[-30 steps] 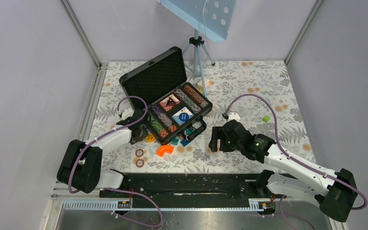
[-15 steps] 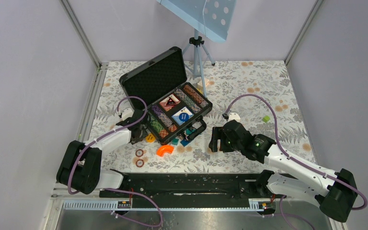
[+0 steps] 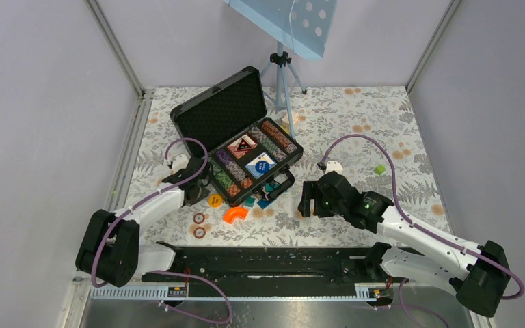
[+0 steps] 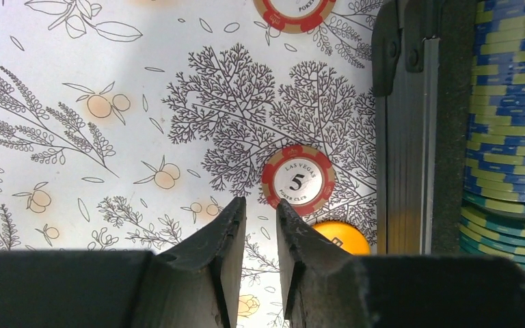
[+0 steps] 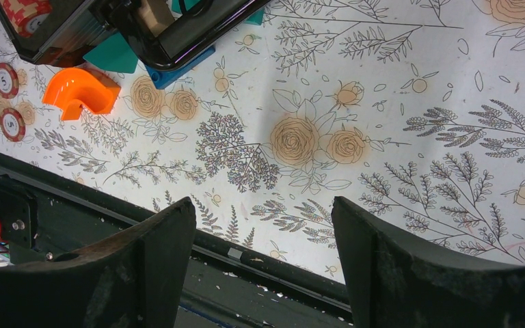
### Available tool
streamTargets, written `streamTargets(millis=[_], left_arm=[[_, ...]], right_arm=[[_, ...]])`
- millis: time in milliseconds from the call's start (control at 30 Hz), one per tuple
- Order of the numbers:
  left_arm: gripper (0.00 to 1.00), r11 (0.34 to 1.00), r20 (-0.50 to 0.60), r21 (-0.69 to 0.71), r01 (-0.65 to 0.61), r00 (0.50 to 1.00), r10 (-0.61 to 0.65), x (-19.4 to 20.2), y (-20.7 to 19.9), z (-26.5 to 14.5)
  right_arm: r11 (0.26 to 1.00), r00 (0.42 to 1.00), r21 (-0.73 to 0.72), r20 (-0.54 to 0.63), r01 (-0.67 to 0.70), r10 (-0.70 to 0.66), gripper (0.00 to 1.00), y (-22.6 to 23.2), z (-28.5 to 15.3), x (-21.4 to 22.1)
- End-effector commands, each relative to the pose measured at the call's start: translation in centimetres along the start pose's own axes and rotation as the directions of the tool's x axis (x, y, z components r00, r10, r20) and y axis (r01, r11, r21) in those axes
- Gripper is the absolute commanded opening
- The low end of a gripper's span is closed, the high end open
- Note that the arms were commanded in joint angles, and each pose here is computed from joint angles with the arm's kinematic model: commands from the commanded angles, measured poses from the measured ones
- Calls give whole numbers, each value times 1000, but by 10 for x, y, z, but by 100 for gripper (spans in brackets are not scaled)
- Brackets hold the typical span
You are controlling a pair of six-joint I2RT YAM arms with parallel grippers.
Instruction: Pack up texas hold em set
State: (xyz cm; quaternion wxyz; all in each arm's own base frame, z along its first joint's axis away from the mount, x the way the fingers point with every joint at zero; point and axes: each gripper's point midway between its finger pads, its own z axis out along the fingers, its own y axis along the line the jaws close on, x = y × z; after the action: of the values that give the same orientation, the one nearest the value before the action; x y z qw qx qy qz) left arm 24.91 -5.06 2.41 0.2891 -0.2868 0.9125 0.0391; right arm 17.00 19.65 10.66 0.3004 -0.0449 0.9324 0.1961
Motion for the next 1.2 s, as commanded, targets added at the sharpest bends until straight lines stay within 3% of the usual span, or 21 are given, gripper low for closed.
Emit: streamTargets(millis=[0, 167, 300, 600, 1167], left_arm=[[24, 1000, 33, 23, -2, 999, 1, -11, -5, -8], [28, 1000, 38, 24, -2, 999, 1, -14, -6, -9], [46, 1000, 48, 25, -2, 999, 1, -20, -8, -12], [59, 999, 49, 50, -2, 999, -1, -27, -16, -14], [61, 995, 16, 104, -1, 1000, -1, -30, -31, -10]], right_arm=[[1000, 1000, -11, 19, -10, 10, 80, 3, -2, -4], [1000, 1000, -11, 19, -10, 10, 80, 3, -2, -4], [1000, 1000, -12, 21, -7, 7, 80, 3, -2, -4], [1000, 1000, -8, 20, -3, 3, 80, 2, -2, -3], [1000, 1000, -10, 26, -2, 2, 80, 0, -3, -3]])
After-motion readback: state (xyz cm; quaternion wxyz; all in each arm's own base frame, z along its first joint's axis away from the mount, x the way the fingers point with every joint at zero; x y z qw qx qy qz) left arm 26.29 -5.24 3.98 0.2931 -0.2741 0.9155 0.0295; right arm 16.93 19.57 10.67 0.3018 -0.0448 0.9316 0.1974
